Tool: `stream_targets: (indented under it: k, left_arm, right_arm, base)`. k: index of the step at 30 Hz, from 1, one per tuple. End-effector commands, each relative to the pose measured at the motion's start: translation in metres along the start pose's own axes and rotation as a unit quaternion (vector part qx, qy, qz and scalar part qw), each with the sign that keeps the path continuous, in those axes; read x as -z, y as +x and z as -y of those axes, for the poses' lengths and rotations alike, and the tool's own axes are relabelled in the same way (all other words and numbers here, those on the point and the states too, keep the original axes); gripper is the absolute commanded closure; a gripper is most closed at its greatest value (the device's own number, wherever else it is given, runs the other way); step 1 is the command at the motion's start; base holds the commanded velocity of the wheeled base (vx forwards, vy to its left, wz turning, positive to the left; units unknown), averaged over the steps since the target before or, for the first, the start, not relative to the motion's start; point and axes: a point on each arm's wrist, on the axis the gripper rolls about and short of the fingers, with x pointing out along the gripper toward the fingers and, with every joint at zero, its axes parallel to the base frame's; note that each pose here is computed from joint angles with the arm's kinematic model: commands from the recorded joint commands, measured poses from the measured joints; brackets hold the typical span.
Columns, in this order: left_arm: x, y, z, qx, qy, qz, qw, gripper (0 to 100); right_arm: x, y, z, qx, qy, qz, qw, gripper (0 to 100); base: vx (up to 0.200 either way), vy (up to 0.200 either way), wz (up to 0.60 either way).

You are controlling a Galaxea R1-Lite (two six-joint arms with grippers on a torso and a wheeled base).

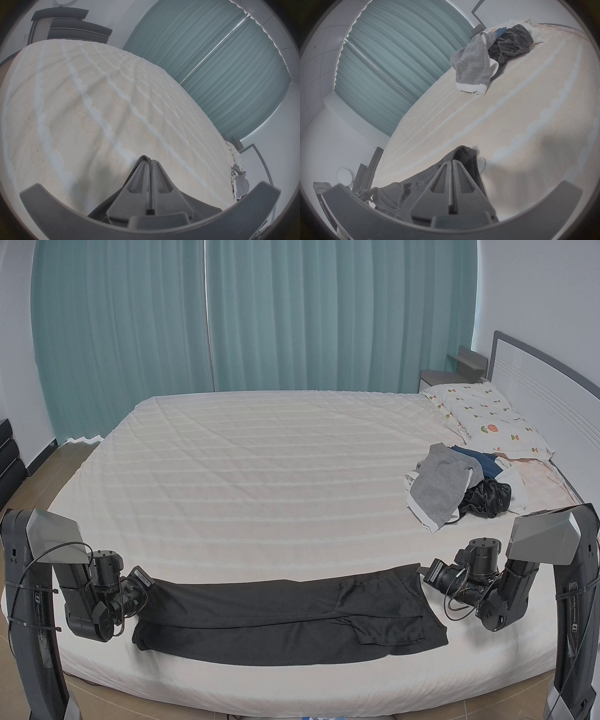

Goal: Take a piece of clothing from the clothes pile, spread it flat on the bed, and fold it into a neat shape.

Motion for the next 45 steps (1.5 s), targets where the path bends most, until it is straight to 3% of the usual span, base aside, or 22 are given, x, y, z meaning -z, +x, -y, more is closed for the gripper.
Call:
stream_targets:
  k: [1, 6, 7, 9, 10, 15, 16, 21, 28, 45]
  left_arm:
    - [0.000, 0.000, -0.001, -0.002, 0.000, 0.000, 1.0000, 100]
    - [0.002, -0.001, -0.001, -0.003, 0.002, -0.005, 1.0000, 100]
    - [0.003, -0.002, -0.001, -0.003, 0.004, -0.007, 1.0000, 100]
    - [0.004, -0.003, -0.001, -0.003, 0.006, -0.010, 0.9999, 100]
    - [0.005, -0.003, 0.000, -0.002, 0.006, -0.011, 0.9999, 0]
    - [0.007, -0.005, -0.001, -0.006, 0.006, -0.016, 0.9998, 0]
    - [0.009, -0.007, -0.003, -0.009, 0.009, -0.021, 0.9997, 0]
    - [0.010, -0.007, -0.004, -0.011, 0.013, -0.022, 0.9996, 0]
    - [0.010, -0.007, -0.005, -0.013, 0.014, -0.022, 0.9996, 0]
    - [0.016, -0.006, -0.009, -0.020, 0.036, -0.032, 0.9986, 0]
  right_arm:
    - [0.000, 0.001, 0.001, 0.000, 0.000, 0.000, 1.0000, 100]
    - [0.002, 0.001, 0.001, 0.003, -0.001, -0.006, 1.0000, 100]
    - [0.003, 0.001, 0.000, 0.002, -0.002, -0.008, 1.0000, 0]
    - [0.003, 0.001, -0.001, -0.002, -0.004, -0.005, 1.0000, 0]
    - [0.003, 0.001, -0.002, -0.003, -0.004, -0.005, 1.0000, 0]
    - [-0.008, -0.017, -0.017, -0.017, -0.008, 0.009, 0.9998, 0]
    - [-0.010, -0.026, -0.030, -0.032, -0.015, 0.007, 0.9994, 0]
    - [-0.004, -0.024, -0.047, -0.059, -0.040, -0.005, 0.9974, 0]
    - [0.029, 0.003, -0.031, -0.069, -0.067, -0.066, 0.9932, 0]
    - [0.029, 0.018, -0.027, -0.049, -0.070, -0.102, 0.9911, 0]
  base:
    - [0.000, 0.000, 0.00]
    - [0.000, 0.000, 0.00]
    - [0.000, 0.000, 0.00]
    - [0.000, 0.000, 0.00]
    - [0.000, 0.000, 0.00]
    - [0.000, 0.000, 0.00]
    - [0.000, 0.000, 0.00]
    - [0.000, 0.000, 0.00]
    - [0.000, 0.000, 0.00]
    - [0.000, 0.000, 0.00]
